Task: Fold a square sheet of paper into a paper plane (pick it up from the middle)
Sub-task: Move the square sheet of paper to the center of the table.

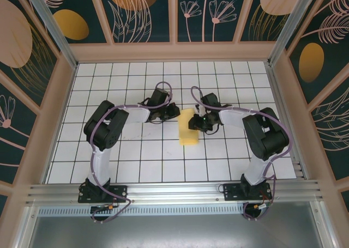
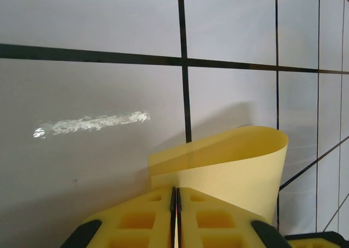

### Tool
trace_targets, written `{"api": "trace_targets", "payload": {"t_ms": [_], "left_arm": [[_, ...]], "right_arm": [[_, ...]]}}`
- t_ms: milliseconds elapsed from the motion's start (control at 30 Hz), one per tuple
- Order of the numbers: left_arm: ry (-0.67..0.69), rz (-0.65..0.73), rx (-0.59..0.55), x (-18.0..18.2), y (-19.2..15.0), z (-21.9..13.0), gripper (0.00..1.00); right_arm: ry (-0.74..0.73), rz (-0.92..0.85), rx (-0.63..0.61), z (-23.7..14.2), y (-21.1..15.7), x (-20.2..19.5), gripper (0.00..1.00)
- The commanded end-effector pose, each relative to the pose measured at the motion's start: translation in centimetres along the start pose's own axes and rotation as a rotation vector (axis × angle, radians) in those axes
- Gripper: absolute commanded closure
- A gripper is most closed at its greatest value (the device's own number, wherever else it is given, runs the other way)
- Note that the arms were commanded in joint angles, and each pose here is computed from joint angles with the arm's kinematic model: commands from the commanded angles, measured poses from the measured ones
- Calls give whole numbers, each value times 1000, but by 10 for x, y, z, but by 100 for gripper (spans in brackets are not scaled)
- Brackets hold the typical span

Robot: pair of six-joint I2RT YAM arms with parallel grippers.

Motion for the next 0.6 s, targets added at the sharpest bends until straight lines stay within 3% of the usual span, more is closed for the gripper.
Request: {"api": "trace_targets", "payload": {"t_ms": [0,367,567], "left_arm": [[-33,52,-60,-21,17,-25,86],[-105,49,-17,-16,-10,-19,88],[-20,33,43,-6,-19,1,90]], "right_arm": [[-29,34,11,12,-1,-11,71],[-7,36,-28,23,18,-2,72],[5,24,-39,23,23,0,72]]}}
Point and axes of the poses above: each hand's point on the last joint's axis, 136 mm out from that joint toward the fingers, its own z axis out along the fingers, its own x axis along the line the jaws close on, y = z × x, the point moved 9 cm from there along -z, back along the fingers, and after that the axes turned 11 degrees about z, right-handed, at the moved point
